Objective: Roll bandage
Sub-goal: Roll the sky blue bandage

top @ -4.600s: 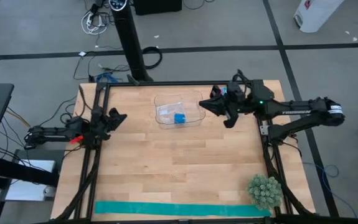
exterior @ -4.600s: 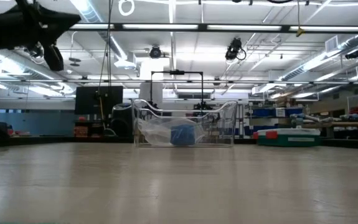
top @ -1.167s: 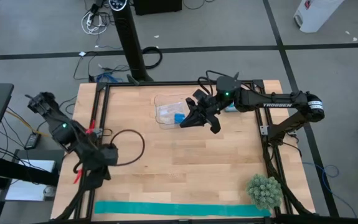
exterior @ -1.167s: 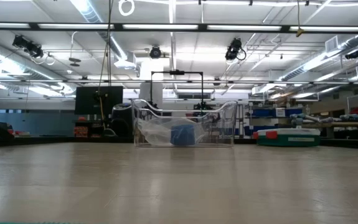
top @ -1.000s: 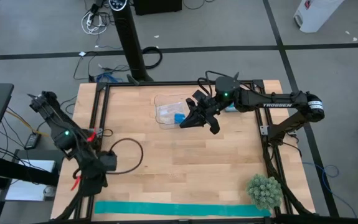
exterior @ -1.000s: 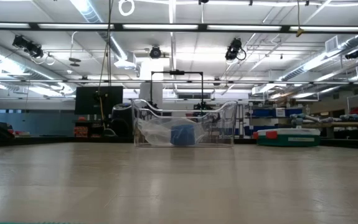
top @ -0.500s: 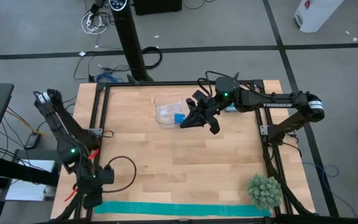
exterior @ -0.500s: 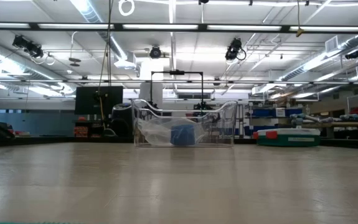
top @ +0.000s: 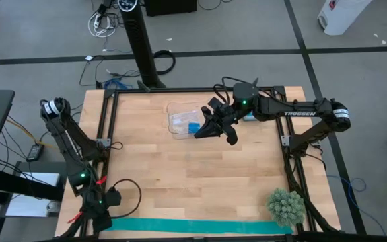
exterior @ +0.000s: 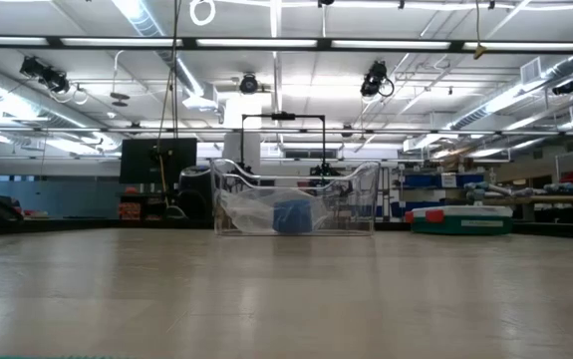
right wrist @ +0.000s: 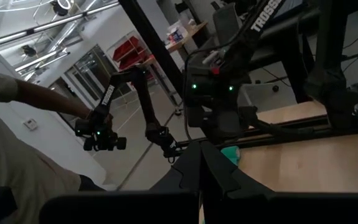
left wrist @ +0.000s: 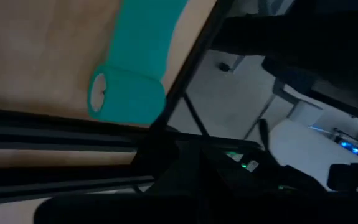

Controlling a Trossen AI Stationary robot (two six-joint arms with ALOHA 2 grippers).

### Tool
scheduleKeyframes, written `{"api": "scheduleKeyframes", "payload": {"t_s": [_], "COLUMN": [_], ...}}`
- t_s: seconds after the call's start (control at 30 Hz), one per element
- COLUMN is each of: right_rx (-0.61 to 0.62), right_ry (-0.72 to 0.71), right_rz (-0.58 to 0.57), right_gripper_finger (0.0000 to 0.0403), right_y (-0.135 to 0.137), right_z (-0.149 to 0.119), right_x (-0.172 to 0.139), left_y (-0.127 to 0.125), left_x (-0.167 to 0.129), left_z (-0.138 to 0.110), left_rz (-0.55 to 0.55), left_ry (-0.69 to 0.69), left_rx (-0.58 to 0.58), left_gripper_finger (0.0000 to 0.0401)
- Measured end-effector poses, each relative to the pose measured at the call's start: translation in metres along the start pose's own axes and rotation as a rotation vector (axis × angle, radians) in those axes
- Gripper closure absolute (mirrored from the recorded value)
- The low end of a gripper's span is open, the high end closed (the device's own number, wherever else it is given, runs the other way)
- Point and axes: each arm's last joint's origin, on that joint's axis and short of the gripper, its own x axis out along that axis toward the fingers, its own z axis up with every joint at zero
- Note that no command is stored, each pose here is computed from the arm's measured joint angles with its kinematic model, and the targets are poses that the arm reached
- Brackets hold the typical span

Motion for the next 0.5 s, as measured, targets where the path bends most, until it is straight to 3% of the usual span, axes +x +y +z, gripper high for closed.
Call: {"api": "scheduleKeyframes", "payload": {"t_s": [0.5], "right_rx": [0.002], "right_ry": [-0.009], "right_rz": [0.005], "right_gripper_finger": [0.0403], "right_y": [0.001], "right_z": [0.001], "right_x": [0.000], "left_y": [0.009], "left_x": [0.034], "left_z": [0.005], "left_rz": [0.168], "left_ry": [0.074], "left_rx": [-0.047], "left_gripper_finger": [0.0382]}}
